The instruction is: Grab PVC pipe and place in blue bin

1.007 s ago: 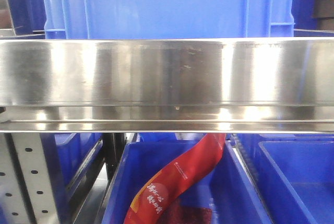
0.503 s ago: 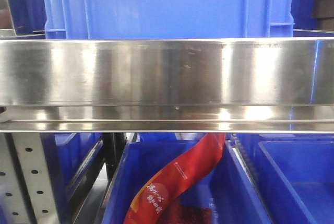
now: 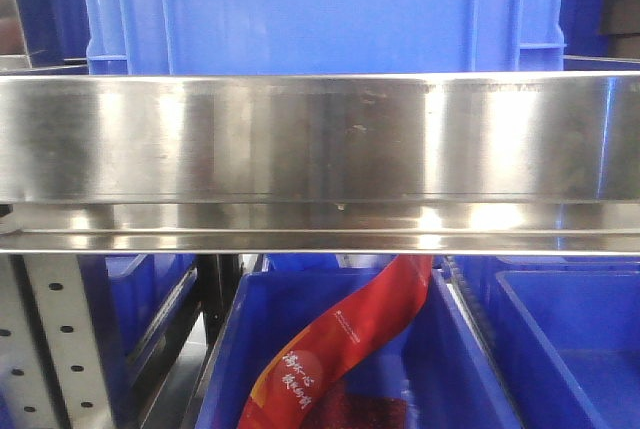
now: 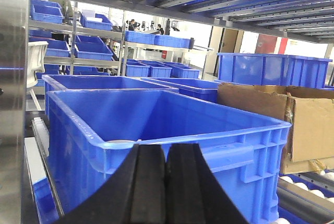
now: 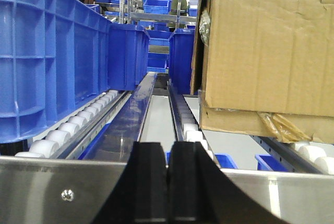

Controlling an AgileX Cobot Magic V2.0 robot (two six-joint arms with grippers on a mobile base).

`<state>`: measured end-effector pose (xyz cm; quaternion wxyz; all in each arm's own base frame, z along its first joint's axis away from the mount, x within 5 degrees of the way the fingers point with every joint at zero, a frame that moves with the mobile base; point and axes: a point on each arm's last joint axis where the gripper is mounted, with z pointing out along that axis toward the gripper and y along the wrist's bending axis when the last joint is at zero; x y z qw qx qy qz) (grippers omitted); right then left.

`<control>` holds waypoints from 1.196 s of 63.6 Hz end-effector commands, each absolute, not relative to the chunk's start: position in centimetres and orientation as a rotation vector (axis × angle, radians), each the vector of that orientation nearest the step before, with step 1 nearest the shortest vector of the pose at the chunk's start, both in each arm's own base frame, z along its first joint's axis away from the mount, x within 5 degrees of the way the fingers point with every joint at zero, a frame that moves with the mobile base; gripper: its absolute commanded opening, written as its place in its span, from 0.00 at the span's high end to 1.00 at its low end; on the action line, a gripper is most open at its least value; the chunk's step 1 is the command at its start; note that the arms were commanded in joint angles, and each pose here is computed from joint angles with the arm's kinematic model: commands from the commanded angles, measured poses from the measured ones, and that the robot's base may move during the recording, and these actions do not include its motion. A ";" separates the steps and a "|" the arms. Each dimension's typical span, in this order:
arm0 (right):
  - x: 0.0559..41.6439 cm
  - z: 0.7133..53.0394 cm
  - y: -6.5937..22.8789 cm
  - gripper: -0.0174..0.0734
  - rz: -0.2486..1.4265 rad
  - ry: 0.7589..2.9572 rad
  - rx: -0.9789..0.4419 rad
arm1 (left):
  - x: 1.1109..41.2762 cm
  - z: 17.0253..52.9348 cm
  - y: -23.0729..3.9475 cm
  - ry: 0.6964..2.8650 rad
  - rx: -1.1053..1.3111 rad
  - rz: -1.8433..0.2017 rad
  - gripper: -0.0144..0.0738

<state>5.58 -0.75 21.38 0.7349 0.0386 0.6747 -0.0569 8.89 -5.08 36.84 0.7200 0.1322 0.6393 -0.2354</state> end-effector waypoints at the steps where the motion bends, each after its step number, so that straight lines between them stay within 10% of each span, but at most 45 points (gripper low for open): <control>1: 5.6 21.4 -0.8 0.99 -0.137 1.473 0.080 | 8.8 37.0 -5.0 1.397 0.280 -0.523 0.96; 48: 5.6 21.4 -0.8 0.99 -0.137 1.473 0.080 | 8.8 36.7 -5.0 1.402 0.282 -0.520 0.96; 76: 5.6 21.4 -0.8 0.99 -0.137 1.473 0.080 | 6.5 25.1 -1.3 1.498 0.142 -0.169 0.96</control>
